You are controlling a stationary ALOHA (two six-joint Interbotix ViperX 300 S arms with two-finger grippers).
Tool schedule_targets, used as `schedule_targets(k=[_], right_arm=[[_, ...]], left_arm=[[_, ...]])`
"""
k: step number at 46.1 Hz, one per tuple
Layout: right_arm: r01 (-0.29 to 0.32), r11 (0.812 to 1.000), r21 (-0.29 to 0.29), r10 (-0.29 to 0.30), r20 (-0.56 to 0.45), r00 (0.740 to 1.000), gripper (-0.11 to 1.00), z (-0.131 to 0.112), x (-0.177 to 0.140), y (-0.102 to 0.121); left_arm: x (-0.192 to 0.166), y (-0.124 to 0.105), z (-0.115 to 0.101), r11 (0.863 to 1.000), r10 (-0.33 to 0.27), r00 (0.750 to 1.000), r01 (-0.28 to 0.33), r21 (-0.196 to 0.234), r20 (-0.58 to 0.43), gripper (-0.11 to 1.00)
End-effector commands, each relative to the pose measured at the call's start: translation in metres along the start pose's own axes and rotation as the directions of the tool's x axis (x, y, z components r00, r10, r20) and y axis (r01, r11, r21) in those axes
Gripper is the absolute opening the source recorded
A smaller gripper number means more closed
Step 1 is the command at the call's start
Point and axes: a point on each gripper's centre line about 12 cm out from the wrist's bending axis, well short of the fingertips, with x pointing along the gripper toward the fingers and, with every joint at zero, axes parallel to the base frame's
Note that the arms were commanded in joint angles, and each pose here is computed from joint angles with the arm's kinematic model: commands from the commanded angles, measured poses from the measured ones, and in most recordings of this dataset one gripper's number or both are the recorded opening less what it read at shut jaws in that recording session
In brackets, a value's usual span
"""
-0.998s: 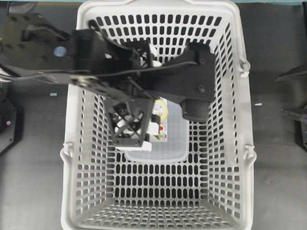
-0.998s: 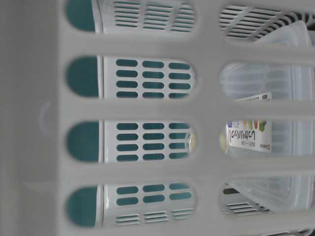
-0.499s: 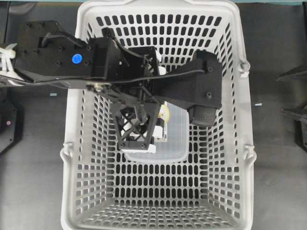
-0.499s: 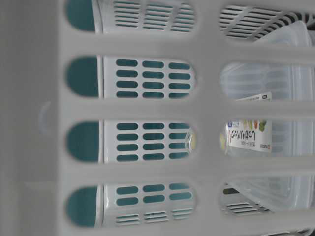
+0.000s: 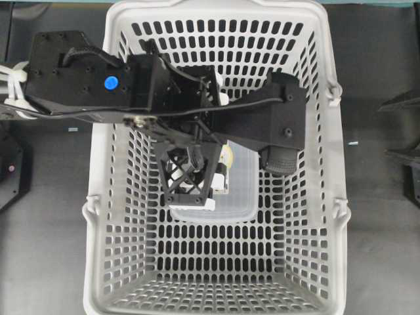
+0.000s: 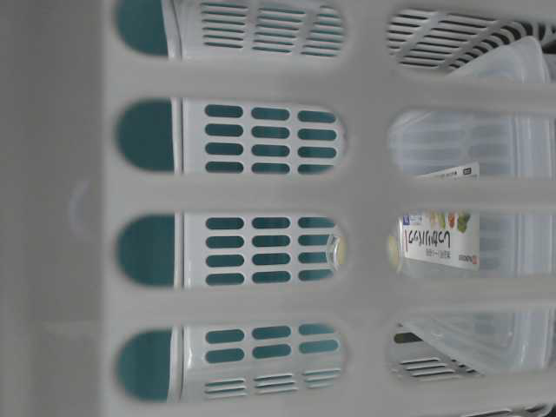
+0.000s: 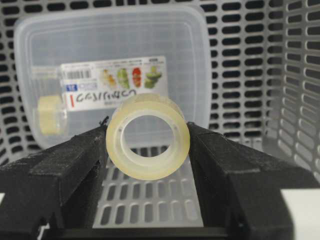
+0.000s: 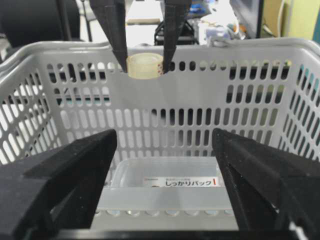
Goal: Pick up the cellophane tape from the shopping basket with the left arm.
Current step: 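Lift the held tape roll upward out of the basket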
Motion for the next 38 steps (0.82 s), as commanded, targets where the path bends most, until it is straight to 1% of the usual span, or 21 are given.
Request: schedule_targets(k=[1, 32, 38], right_arm=[[-0.002, 1.000, 0.003, 0.002, 0.014, 1.000, 0.75, 0.0037, 0.0007, 0.0003], [-0.002, 1.000, 0.003, 0.002, 0.009, 1.000, 0.75, 0.0018, 0.0008, 0.0003], [-0.003, 1.000, 0.004, 0.003, 0.001, 1.000, 0.75, -0.0005, 0.0012, 0.0005]], left_arm=[[-0.0156, -0.0004, 0.0025, 1.000, 0.001, 0.999, -0.001, 0.001, 0.045, 0.50], [-0.0142, -0.0004, 0.0021, 1.000, 0.001, 0.999, -0.001, 0.002, 0.042, 0.50], [-0.0097, -0.0006, 0.0004, 1.000, 0.001, 1.000, -0.001, 0.002, 0.026, 0.50]])
